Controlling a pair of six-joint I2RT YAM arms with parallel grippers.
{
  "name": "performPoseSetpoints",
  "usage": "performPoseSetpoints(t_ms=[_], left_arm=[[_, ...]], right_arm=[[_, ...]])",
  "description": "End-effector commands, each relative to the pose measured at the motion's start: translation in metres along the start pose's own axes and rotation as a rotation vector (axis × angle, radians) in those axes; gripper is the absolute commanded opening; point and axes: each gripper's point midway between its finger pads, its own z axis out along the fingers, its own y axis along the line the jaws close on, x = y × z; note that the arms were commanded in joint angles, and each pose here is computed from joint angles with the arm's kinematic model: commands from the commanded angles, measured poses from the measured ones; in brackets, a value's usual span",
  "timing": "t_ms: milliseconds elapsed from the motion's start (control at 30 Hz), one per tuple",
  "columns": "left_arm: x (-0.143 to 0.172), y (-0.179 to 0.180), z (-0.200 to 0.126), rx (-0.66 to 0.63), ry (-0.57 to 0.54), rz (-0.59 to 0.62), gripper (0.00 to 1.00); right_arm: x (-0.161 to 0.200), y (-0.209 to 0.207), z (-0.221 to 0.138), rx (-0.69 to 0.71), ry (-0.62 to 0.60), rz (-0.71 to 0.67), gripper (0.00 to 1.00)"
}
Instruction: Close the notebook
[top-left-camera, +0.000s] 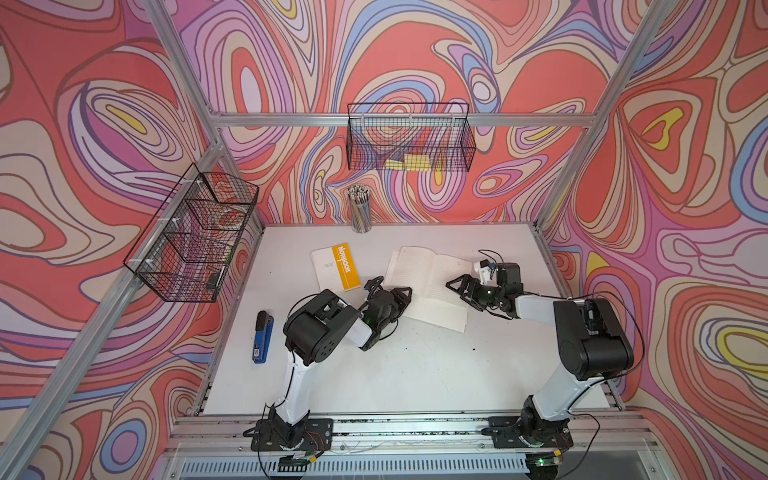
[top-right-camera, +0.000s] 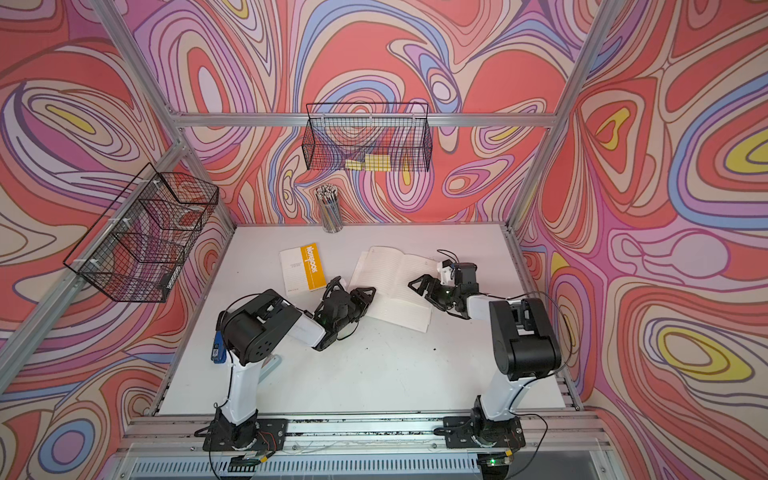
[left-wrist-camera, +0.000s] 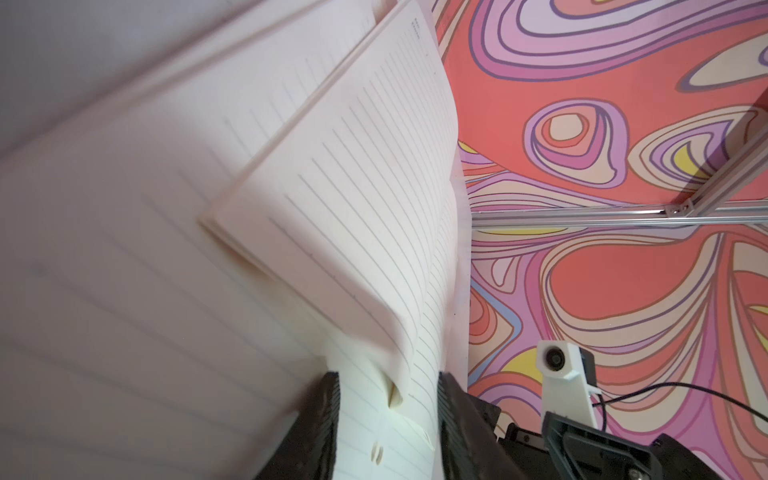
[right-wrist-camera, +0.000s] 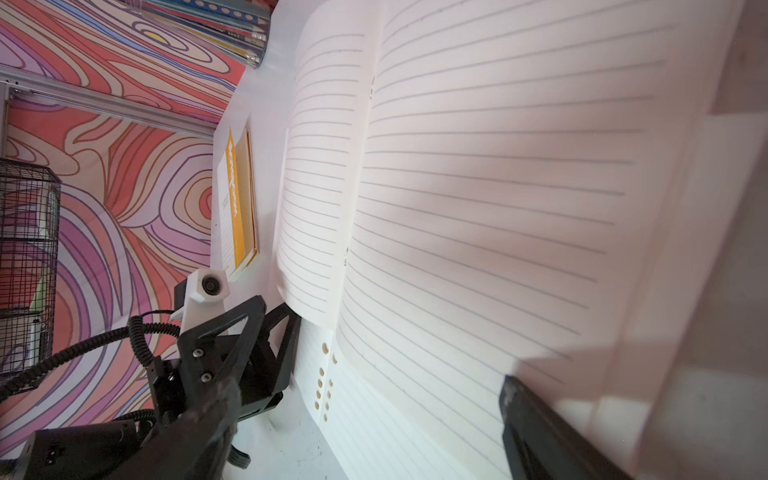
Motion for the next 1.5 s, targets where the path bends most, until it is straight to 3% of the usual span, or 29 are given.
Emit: performPoseSetpoints(t_ms=[0, 333, 767, 933, 1200, 1367, 1467], left_arm=[[-0.002, -0.007, 0.003, 0.049, -0.034, -0.042, 0.41], [-0.007, -0.021, 0.003, 0.073, -0.064, -0.034, 0.4], [-0.007, -0.013, 0.014, 0.055, -0.074, -0.041, 0.37], [-0.008, -0.012, 0.013, 0.055, -0.081, -0.036, 0.23], [-0.008, -0.011, 0.014, 0.073, -0.087, -0.035, 0.13], [-0.009, -0.016, 0.012, 0.084, -0.092, -0.01, 0.0], [-0.009, -0.022, 0.009, 0.095, -0.09, 0.009, 0.0]], right_arm=[[0.002, -0.005, 0.003, -0.009, 0.003, 0.006, 0.98], [0.006, -0.008, 0.005, -0.016, 0.011, 0.022, 0.98], [0.009, -0.006, 0.003, -0.023, 0.012, 0.025, 0.98], [0.01, -0.006, 0.003, -0.024, 0.014, 0.026, 0.98], [0.013, -0.008, 0.002, -0.023, 0.017, 0.028, 0.98], [0.012, -0.007, 0.001, -0.023, 0.013, 0.026, 0.98], [0.013, -0.006, 0.001, -0.026, 0.015, 0.024, 0.98]])
